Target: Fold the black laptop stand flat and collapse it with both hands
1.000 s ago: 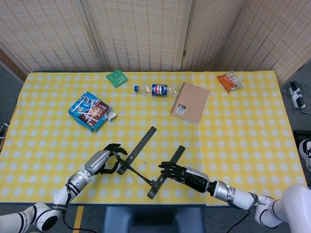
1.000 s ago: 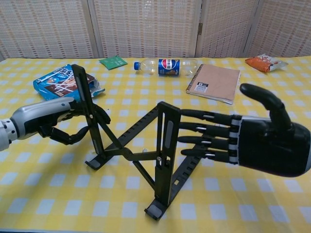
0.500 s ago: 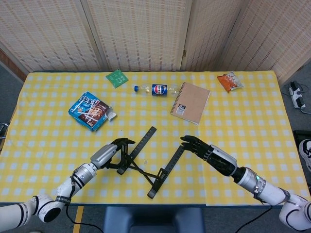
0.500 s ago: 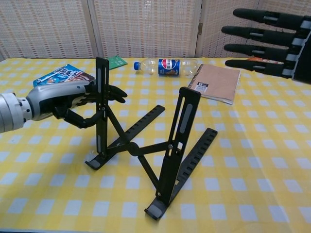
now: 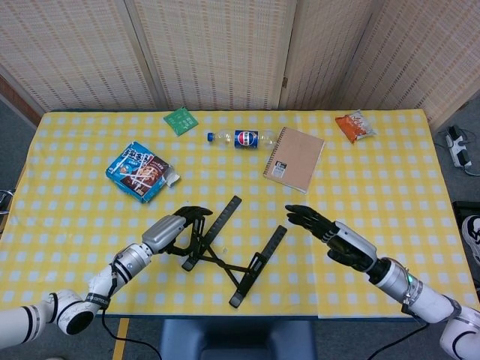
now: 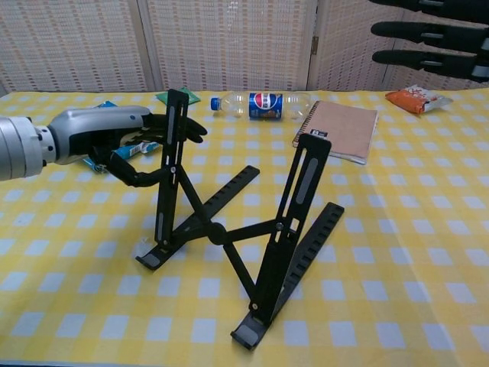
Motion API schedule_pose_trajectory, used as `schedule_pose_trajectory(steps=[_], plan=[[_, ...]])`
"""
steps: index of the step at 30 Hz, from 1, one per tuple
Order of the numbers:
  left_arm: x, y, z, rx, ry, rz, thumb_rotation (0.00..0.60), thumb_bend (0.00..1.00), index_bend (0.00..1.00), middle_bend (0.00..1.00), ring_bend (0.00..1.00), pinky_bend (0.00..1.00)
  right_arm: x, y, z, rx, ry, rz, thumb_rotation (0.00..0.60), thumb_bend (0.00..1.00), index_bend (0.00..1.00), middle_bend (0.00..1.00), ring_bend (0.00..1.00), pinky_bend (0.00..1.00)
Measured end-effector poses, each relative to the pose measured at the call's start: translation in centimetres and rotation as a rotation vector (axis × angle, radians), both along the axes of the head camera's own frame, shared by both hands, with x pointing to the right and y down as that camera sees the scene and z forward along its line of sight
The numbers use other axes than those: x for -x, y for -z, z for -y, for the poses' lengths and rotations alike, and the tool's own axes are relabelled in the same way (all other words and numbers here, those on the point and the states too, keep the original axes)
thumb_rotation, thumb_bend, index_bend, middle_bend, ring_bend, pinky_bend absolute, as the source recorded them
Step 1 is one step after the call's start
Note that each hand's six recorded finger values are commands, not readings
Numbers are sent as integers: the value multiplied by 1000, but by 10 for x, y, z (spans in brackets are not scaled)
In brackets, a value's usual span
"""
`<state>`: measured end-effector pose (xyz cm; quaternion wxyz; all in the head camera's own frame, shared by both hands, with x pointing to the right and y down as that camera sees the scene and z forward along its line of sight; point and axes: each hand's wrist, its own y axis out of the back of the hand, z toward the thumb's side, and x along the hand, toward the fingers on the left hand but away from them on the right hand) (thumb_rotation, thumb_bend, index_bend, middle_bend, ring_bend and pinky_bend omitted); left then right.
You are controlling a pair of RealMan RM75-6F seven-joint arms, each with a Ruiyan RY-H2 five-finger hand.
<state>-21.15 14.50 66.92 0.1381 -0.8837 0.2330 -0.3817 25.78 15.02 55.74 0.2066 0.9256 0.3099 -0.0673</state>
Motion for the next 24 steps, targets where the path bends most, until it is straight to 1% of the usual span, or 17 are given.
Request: schedule_pose_trajectory(steps=[1,2,4,9,12,14,15,16,17,18,21,22,23,24], plan=[[1,0,0,2,-9,14,600,346,8,3,0,0,0,0,-1,2,-1,-1,244,293,0,0,0,0],[3,-1,1,4,-17,29,600,321,0,0,0,0,0,-1,-1,4,-1,-2,244,293,0,0,0,0],[7,-2,4,6,-20,57,600,296,0,0,0,0,-1,-2,-3,7,2,-6,244,293,0,0,0,0],[16,5,16,-11,19,74,600,287,0,0,0,0,-2,-3,-4,-2,10,-20,242,293,0,0,0,0],[24,8,20,-36,38,86,600,293,7,0,0,0,-2,-4,-4,-27,23,-50,257,293,0,0,1,0],[28,9,23,-57,46,99,600,320,59,3,0,0,-2,-7,-4,-60,40,-91,342,293,0,0,11,0],[32,9,24,-72,47,112,600,333,90,9,0,0,-2,-8,-5,-79,50,-115,455,293,0,1,26,0],[34,8,25,-85,45,124,600,348,122,19,0,0,-2,-10,-5,-101,62,-142,554,293,0,16,45,0],[37,8,26,-99,42,137,600,367,144,30,0,0,-2,-13,-6,-135,80,-185,587,293,0,32,58,0],[41,7,27,-120,35,156,600,381,155,37,0,0,-2,-16,-6,-163,96,-221,600,293,0,68,91,0],[50,6,29,-179,6,213,600,395,171,50,0,0,-2,-25,-7,-274,158,-361,600,293,11,177,206,6],[53,6,30,-198,-3,230,600,395,176,54,0,0,-1,-27,-7,-312,179,-406,600,293,28,206,234,20],[56,5,30,-217,-9,247,600,395,177,57,0,0,-1,-31,-7,-365,208,-468,600,293,55,239,265,47],[60,5,30,-239,-14,265,600,395,177,58,0,0,-1,-34,-6,-406,231,-515,600,293,95,277,303,93]])
